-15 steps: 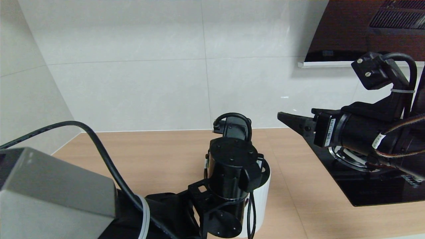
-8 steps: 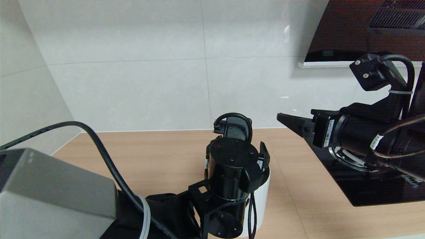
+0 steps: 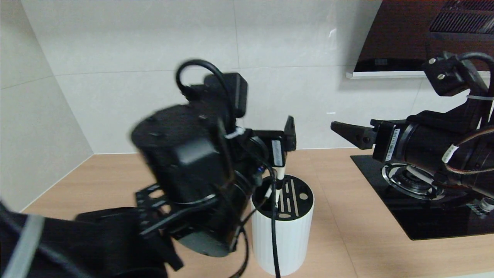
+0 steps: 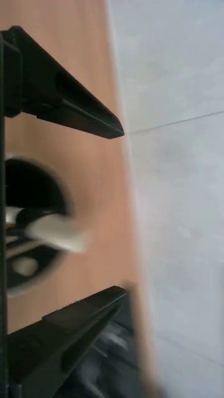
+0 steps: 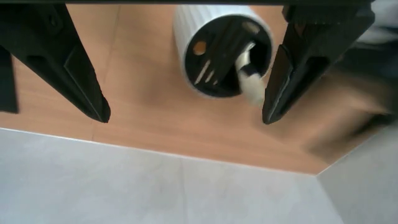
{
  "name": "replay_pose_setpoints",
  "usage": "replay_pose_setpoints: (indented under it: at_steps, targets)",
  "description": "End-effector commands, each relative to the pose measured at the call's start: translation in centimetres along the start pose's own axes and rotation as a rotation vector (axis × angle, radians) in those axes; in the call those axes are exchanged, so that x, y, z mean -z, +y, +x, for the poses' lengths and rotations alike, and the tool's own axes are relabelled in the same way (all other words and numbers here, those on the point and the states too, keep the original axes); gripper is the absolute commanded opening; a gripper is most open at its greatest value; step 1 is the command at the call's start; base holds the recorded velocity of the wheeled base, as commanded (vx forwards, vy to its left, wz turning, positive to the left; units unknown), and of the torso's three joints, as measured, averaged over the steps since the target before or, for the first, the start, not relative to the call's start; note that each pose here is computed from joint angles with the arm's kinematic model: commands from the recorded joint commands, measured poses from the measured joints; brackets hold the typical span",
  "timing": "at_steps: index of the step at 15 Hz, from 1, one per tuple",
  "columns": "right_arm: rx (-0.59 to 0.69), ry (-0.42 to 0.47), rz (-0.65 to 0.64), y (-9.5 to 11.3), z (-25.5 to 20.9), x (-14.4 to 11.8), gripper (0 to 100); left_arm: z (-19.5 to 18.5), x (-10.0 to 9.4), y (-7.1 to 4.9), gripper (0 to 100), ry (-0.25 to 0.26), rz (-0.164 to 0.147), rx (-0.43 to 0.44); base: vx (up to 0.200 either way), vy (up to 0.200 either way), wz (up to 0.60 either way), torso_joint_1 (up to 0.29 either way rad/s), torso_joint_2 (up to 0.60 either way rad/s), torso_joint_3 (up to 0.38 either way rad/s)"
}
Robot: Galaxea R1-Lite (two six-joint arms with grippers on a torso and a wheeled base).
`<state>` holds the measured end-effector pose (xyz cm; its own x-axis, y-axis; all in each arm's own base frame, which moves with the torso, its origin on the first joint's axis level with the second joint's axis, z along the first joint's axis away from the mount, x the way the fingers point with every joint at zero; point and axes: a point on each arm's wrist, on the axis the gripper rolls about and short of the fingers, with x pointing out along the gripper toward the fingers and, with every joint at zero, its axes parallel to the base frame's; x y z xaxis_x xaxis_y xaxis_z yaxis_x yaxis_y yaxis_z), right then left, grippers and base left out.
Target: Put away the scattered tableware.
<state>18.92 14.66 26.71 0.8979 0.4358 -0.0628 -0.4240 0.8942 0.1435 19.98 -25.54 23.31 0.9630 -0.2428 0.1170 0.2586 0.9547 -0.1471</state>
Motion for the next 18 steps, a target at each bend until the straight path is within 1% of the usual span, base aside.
replay_pose_setpoints:
  at_steps: [1,2,3,4,5,6,7,8,9,10,11,12,13,14,15,16,18]
  targets:
    - [0.028,-0.071,0.0,-1.4,-1.8,-1.6,100,-5.3,-7.9,6.6,100,-0.184,-0.066,0.053,0.0,0.0,0.0,0.0,0.0,0.0]
    - [0.047,-0.091,-0.002,-2.0,-2.3,-2.1,100,-6.1,-8.1,7.6,100,-0.187,-0.053,0.061,0.0,0.0,0.0,0.0,0.0,0.0]
    - [0.078,-0.123,0.0,-3.0,-4.6,-2.2,100,-8.4,-8.4,10.0,100,-0.187,-0.026,0.055,0.0,0.0,0.0,0.0,0.0,0.0]
    - [0.103,-0.151,0.003,-3.8,-6.2,-2.3,100,-9.4,-8.2,11.2,100,-0.169,-0.008,0.037,0.0,0.0,0.0,0.0,0.0,0.0]
    - [0.134,-0.168,0.0,-4.6,-8.5,-1.5,100,-11.3,-7.9,12.9,100,-0.152,0.012,0.004,0.0,0.0,0.0,0.0,0.0,0.0]
    - [0.137,-0.185,-0.023,-4.9,-10.7,-0.6,100,-12.7,-7.7,14.1,100,-0.132,0.03,-0.025,0.0,0.0,0.0,0.0,0.0,0.0]
    - [0.142,-0.204,-0.041,-5.1,-12.7,0.3,100,-14.0,-7.5,15.0,100,-0.12,0.042,-0.051,0.0,0.0,0.0,0.0,0.0,0.0]
    - [0.154,-0.25,-0.056,-5.5,-15.4,1.4,100,-16.0,-7.2,16.3,100,-0.11,0.055,-0.076,0.0,0.0,0.0,0.0,0.0,0.0]
    - [0.205,-0.301,-0.085,-6.0,-18.3,2.6,100,-18.5,-6.7,17.8,100,-0.097,0.073,-0.142,0.0,0.0,0.0,0.0,0.0,0.0]
    - [0.288,-0.329,-0.105,-6.3,-20.2,3.4,100,-20.5,-6.1,18.9,100,-0.088,0.091,-0.187,0.0,0.0,0.0,0.0,0.0,0.0]
    - [0.347,-0.354,-0.109,-6.2,-22.1,4.1,100,-22.7,-5.9,19.5,100,-0.098,0.094,-0.199,0.0,0.0,0.0,0.0,0.0,0.0]
    - [0.379,-0.365,-0.111,-6.0,-23.9,5.0,100,-24.8,-5.5,20.1,100,-0.104,0.1,-0.212,0.0,0.0,0.0,0.0,0.0,0.0]
    - [0.412,-0.375,-0.115,-5.7,-25.7,6.1,100,-26.7,-5.0,20.4,100,-0.111,0.107,-0.252,0.0,0.0,0.0,0.0,0.0,0.0]
    - [0.422,-0.381,-0.116,-5.5,-26.3,6.5,100,-27.3,-4.7,20.5,100,-0.113,0.108,-0.265,0.0,0.0,0.0,0.0,0.0,0.0]
    - [0.467,-0.375,-0.122,-5.0,-28.1,8.2,100,-29.8,-3.3,20.7,100,-0.122,0.119,-0.301,0.0,0.0,0.0,0.0,0.0,0.0]
    - [0.49,-0.365,-0.125,-4.8,-28.8,9.1,100,-31.0,-2.7,20.8,100,-0.115,0.126,-0.315,0.0,0.0,0.0,0.0,0.0,0.0]
    - [0.556,-0.357,-0.106,-4.6,-28.7,9.5,100,-32.5,-2.1,20.6,100,-0.133,0.129,-0.353,0.0,0.0,0.0,0.0,0.0,0.0]
